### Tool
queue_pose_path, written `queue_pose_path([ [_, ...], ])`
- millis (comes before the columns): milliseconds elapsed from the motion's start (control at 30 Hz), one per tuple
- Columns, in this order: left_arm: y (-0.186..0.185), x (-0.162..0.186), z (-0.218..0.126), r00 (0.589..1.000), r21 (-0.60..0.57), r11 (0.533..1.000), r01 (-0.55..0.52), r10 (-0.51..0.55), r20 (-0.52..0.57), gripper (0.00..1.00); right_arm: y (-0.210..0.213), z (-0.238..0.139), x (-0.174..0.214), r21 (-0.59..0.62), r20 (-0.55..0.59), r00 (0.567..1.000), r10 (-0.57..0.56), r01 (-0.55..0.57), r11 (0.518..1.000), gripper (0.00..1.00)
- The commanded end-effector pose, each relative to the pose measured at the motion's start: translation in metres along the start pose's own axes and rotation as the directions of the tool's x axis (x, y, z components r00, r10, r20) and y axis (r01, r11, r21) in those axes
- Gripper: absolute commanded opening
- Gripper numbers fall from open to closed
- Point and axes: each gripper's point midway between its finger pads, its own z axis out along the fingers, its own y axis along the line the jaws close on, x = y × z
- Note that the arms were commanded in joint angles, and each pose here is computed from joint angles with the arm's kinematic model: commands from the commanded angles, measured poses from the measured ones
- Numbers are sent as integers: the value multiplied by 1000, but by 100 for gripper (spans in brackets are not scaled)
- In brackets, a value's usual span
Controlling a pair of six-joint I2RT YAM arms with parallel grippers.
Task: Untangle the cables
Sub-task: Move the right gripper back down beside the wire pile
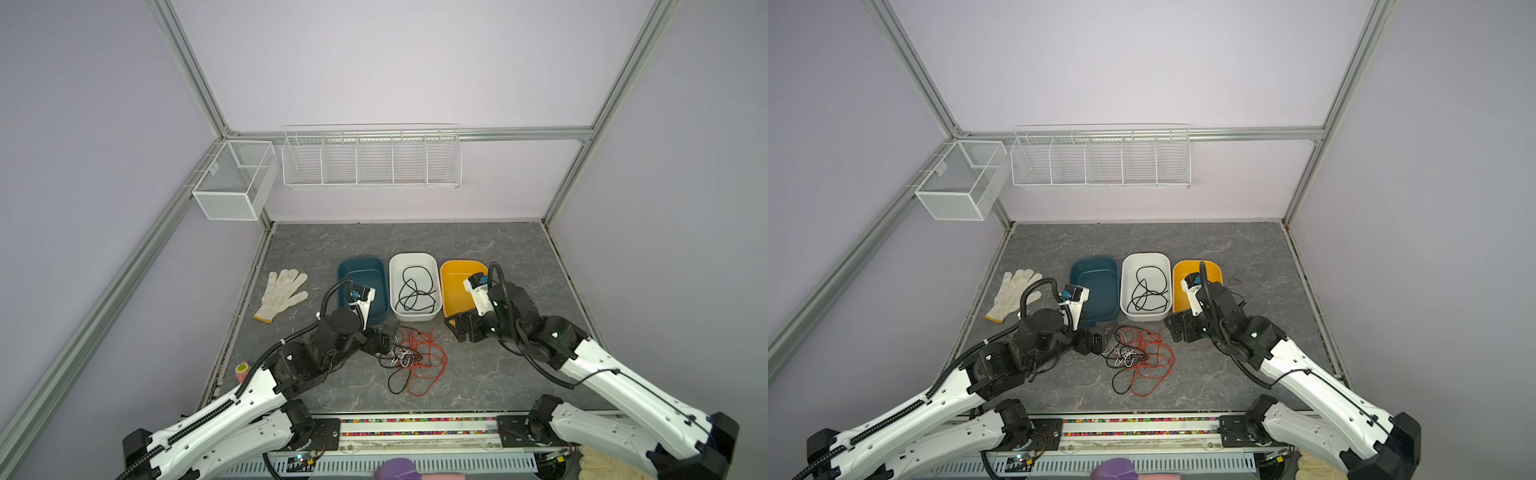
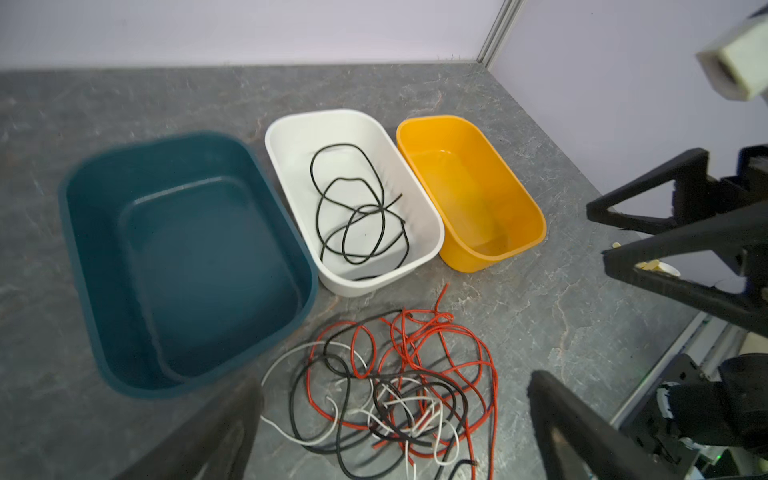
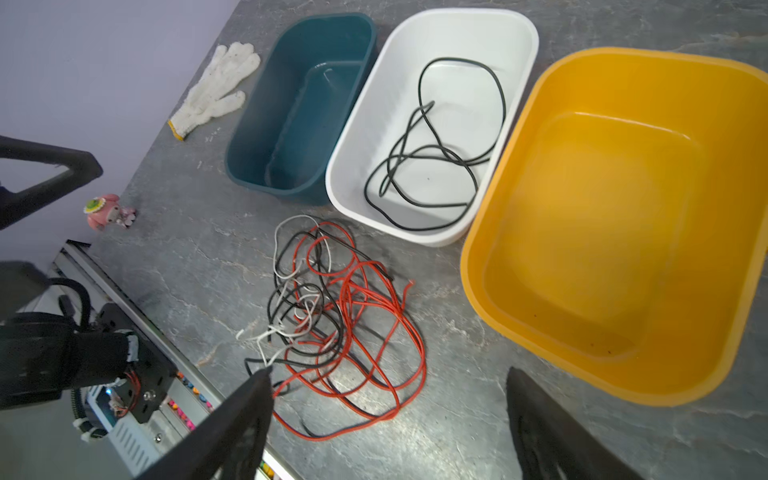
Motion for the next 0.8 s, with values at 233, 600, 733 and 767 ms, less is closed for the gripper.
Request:
queue_pose_path([
  [233,-1,46,14,972,27,976,218,-215,-91,90,-32,18,47,83,-2,999,35,-35,996,89],
  [600,-6,83,32,970,8,988,154,-150,-192,83,-52,34,75,124,14,997,71,-73,990,89],
  [733,-10,90,33,973,-5,995,101,-100,-208,82,-49,37,76,106,12,998,70,-70,992,89],
  [767,-10,91,34,973,-9,996,93,-93,-210,82,-48,38,76,97,10,998,68,-68,993,89],
])
